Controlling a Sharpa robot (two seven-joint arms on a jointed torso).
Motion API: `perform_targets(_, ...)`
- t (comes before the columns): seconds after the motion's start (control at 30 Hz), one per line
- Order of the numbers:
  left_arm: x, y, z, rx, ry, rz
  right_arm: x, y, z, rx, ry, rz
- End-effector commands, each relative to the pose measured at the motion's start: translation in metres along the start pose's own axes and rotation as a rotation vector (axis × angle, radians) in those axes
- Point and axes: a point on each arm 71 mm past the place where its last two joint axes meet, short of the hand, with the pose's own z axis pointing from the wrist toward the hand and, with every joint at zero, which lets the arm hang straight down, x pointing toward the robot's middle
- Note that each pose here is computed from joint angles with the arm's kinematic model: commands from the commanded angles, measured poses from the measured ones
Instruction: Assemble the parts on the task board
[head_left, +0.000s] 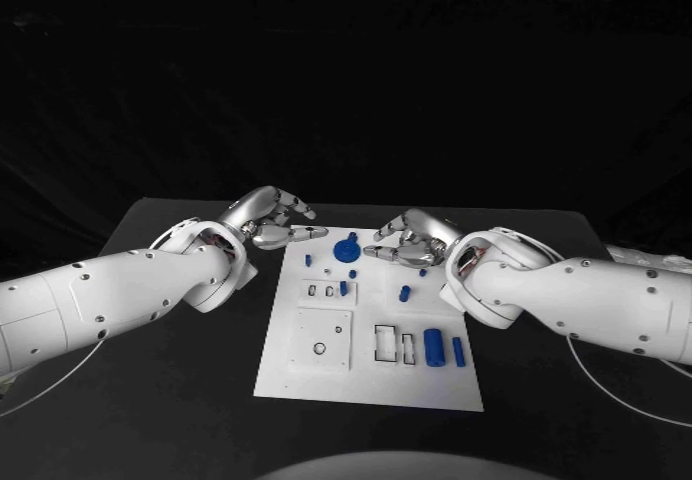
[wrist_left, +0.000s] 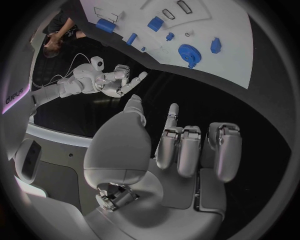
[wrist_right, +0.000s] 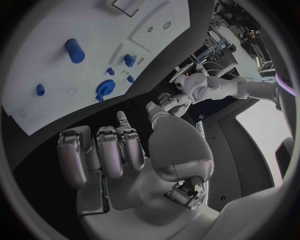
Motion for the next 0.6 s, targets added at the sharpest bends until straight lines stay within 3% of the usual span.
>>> perform_targets(0.03,0.0116,-0.0033,0.0043,-0.127,0.208,-0.029,-0.011,-0.005,-0.007,0.013,0.024,0.151)
perform_targets(0.2,0.0154,-0.0128,0.01,-0.189,0.343,-0.022,-0.023,-0.021,-0.017,0.081,0.03,0.195)
perform_targets(0.33,0.0197,-0.0149,0.0122,-0.247,0.454,-0.013,-0.027,-0.033,-0.022,0.134,0.041,0.215)
perform_targets(0.6,0.0331,-0.0166,0.0187,-0.33,0.593,-0.004,-0.03,-0.051,-0.027,0.21,0.048,0.219)
